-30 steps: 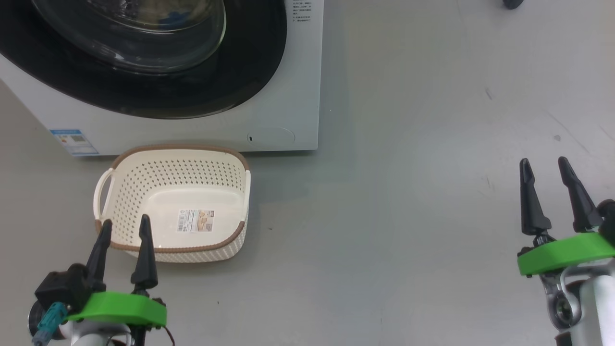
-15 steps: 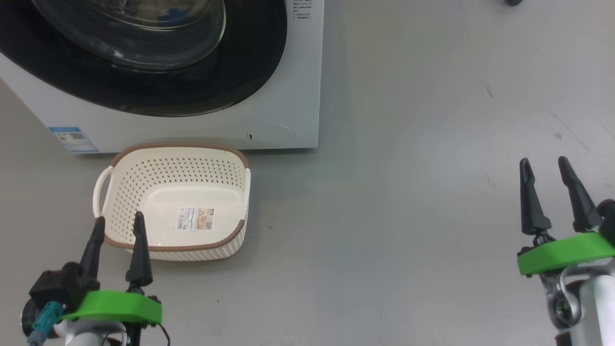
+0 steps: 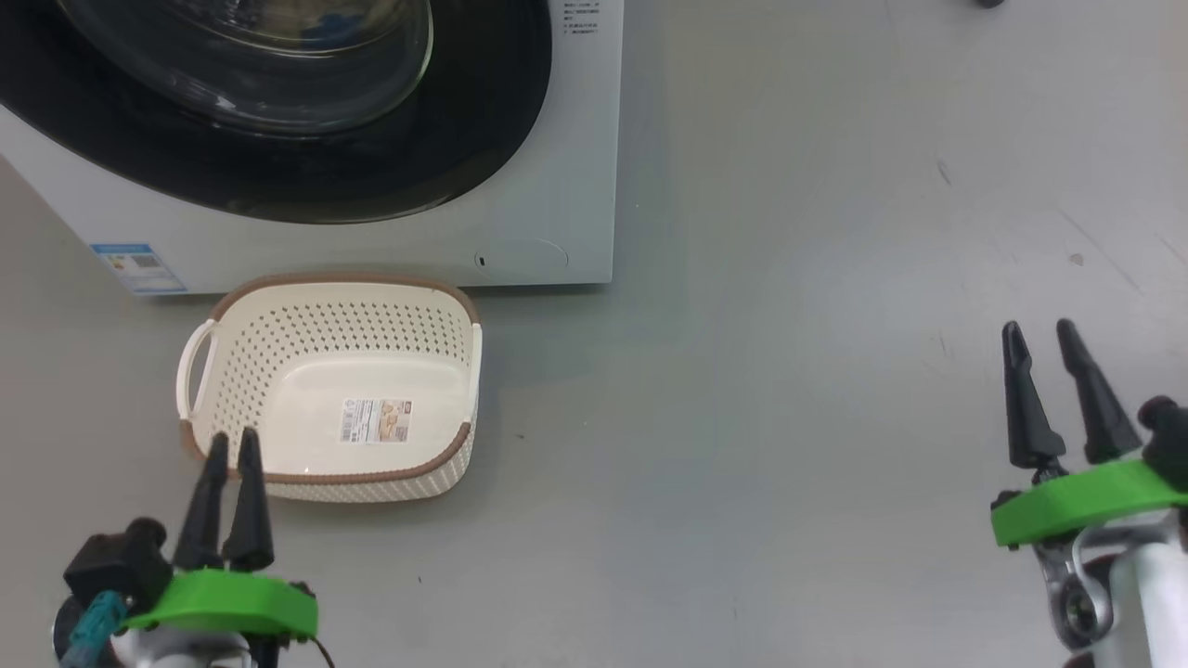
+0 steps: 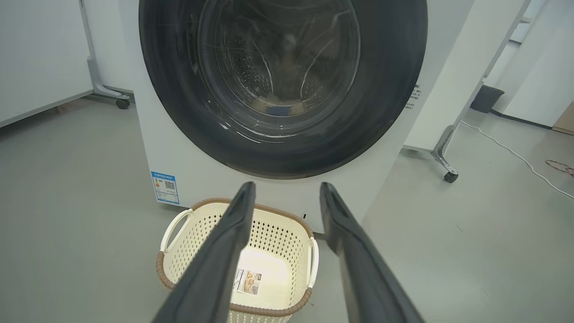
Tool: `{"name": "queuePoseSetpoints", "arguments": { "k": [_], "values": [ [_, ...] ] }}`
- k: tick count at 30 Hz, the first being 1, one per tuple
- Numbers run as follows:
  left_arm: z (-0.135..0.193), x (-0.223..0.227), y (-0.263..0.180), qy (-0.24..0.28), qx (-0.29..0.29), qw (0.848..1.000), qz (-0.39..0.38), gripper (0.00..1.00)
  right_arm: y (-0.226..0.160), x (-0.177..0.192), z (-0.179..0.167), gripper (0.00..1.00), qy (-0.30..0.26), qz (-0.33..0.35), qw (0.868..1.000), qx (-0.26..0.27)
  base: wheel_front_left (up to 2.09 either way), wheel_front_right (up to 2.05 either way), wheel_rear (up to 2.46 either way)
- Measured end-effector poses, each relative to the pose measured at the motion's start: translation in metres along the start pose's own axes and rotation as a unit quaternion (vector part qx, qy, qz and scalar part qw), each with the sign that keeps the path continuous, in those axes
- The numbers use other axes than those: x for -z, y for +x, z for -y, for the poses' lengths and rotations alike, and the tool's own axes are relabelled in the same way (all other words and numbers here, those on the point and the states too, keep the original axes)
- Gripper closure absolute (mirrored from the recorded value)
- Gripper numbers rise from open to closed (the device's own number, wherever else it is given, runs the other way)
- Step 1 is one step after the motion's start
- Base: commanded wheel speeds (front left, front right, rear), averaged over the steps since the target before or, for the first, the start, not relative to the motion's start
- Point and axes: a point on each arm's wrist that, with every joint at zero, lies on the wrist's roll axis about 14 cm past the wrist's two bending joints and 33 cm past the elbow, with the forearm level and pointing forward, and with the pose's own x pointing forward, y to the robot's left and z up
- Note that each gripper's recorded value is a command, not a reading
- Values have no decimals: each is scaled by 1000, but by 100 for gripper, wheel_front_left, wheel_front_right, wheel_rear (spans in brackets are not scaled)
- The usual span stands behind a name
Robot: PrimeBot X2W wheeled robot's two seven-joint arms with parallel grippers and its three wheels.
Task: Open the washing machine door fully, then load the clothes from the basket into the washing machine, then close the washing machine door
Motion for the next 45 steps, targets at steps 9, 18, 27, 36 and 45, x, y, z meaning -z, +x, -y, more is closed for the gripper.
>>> {"name": "queuePoseSetpoints", "arguments": {
  "k": [9, 18, 27, 36, 45],
  "values": [
    [-4, 39, -22, -36, -23, 997, -62, 100, -25, 44, 4, 100, 32, -73, 997, 17, 0, 0, 0],
    [-7, 36, -23, -81, -36, 994, -61, 100, -24, 41, 5, 100, 84, -71, 994, 28, 0, 0, 0],
    [-11, 33, -24, -131, -49, 989, -57, 100, -24, 40, 4, 100, 141, -72, 987, 37, 0, 0, 0],
    [-12, 30, -25, -178, -58, 981, -55, 100, -24, 38, 3, 100, 191, -71, 978, 44, 0, 0, 0],
    [-13, 28, -26, -219, -64, 972, -53, 100, -24, 38, 1, 100, 236, -74, 968, 48, 0, 0, 0]
  ]
}}
